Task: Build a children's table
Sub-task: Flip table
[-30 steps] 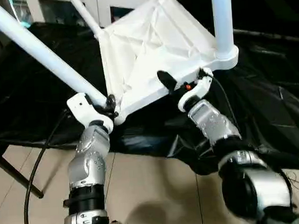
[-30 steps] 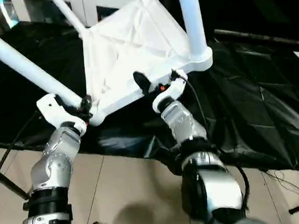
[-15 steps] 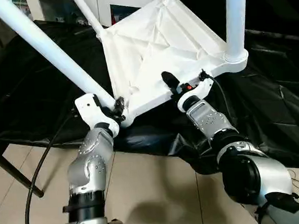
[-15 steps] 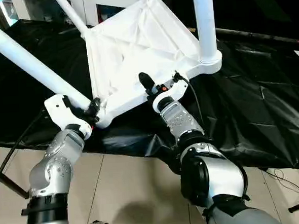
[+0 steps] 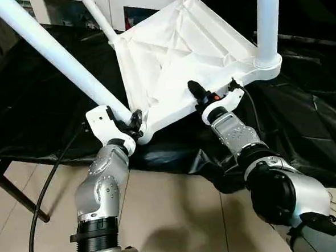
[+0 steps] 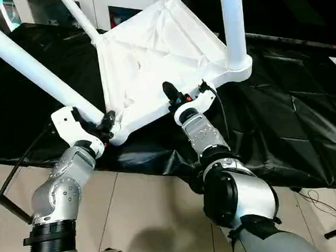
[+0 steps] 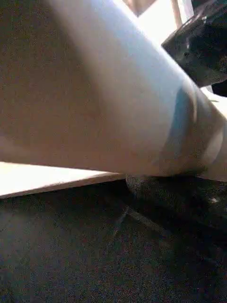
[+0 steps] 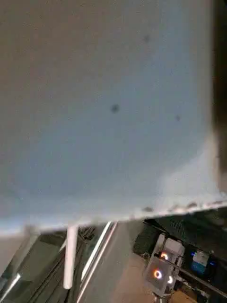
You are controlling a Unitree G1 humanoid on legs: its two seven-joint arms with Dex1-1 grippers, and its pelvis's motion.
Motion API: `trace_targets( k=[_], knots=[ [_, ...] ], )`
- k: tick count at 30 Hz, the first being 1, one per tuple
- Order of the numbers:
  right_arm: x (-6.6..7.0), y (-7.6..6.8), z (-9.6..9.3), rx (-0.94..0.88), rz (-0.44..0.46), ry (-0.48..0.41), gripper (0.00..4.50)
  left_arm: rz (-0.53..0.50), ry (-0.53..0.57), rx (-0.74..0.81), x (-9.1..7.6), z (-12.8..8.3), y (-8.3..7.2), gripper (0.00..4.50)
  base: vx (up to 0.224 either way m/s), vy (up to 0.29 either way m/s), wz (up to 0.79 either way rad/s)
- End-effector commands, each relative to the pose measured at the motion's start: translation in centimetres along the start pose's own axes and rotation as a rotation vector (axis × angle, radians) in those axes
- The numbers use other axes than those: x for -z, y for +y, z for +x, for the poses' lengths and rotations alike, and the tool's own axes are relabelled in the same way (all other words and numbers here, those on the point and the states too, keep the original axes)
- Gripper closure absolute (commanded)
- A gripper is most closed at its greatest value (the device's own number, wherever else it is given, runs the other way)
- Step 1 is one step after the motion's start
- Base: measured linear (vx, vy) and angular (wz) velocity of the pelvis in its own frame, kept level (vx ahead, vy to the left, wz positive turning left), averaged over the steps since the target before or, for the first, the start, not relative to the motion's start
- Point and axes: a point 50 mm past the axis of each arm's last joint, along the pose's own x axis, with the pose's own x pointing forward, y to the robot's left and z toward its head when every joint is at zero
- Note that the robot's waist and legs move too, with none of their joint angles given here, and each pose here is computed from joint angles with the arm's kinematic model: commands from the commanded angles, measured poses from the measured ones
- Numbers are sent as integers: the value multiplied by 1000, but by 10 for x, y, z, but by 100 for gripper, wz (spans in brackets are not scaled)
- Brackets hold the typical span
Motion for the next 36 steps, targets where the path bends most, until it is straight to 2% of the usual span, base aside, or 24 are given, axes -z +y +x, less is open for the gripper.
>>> trace_targets(
  k=[1, 2, 3, 5, 6, 7, 9, 11, 13, 17, 18, 22, 23, 24, 25, 27, 31, 32, 33, 36],
  knots=[
    [-13, 6, 3, -3, -30, -34, 241, -85, 10, 153, 2, -1, -23, 233, 0, 0, 0],
    [-13, 6, 3, -3, -43, -35, 246, -125, 24, 193, 2, -2, -24, 177, 0, 0, 0],
    [-14, 6, 3, -1, -53, -36, 246, -139, 32, 208, 2, -3, -24, 163, 0, 0, 0],
    [-16, 6, 3, 4, -85, -42, 248, -156, 30, 207, 0, -3, -22, 163, 0, 0, 0],
    [-18, 7, 3, 7, -101, -46, 250, -154, 27, 200, -1, -3, -22, 155, 0, 0, 0],
    [-20, 7, 4, 11, -116, -53, 251, -152, 27, 195, -1, -3, -21, 124, 0, 0, 0],
    [-26, 6, 3, 23, -130, -75, 251, -150, 23, 181, -1, -2, -18, 117, 0, 0, 0],
    [-33, 4, 1, 42, -138, -106, 251, -150, 22, 176, -2, -3, -15, 96, 0, 0, 0],
    [-48, 1, -2, 72, -156, -163, 251, -140, 24, 168, -3, -4, -10, 71, 0, 0, 0],
    [-60, -2, -5, 94, -207, -203, 251, -124, 36, 164, -3, -6, -6, 40, 0, 0, 0],
    [-75, -3, -9, 118, -249, -259, 251, -118, 46, 149, -3, -10, 1, 32, 0, 0, 0],
    [-84, -4, -11, 136, -272, -288, 251, -107, 48, 127, -3, -12, 6, 11, 0, 0, 0],
    [-92, -4, -14, 147, -363, -286, 251, -88, 71, 102, 0, -15, 12, 0, 0, 0, 0],
    [-92, -4, -14, 147, -363, -286, 251, -88, 71, 102, 0, -15, 12, 0, 0, 0, 0],
    [-97, -4, -15, 151, -454, -265, 251, -60, 91, 102, 3, -19, 15, 0, 0, 0, 0],
    [-99, -4, -16, 152, -487, -255, 251, -49, 98, 112, 3, -20, 15, 0, 0, 0, 0],
    [-106, -3, -18, 172, -677, -198, 251, 214, 97, 198, 0, -22, 6, 0, 0, 0, 0],
    [-106, -3, -18, 172, -677, -198, 251, 214, 97, 198, 0, -22, 6, 0, 0, 0, 0],
    [-109, -3, -19, 185, -724, -192, 251, 288, 86, 225, -2, -23, 2, 0, 0, 0, 0],
    [-118, -2, -21, 215, -799, -199, 251, 415, 47, 296, -12, -24, -9, 0, 0, 0, 0]
  ],
)
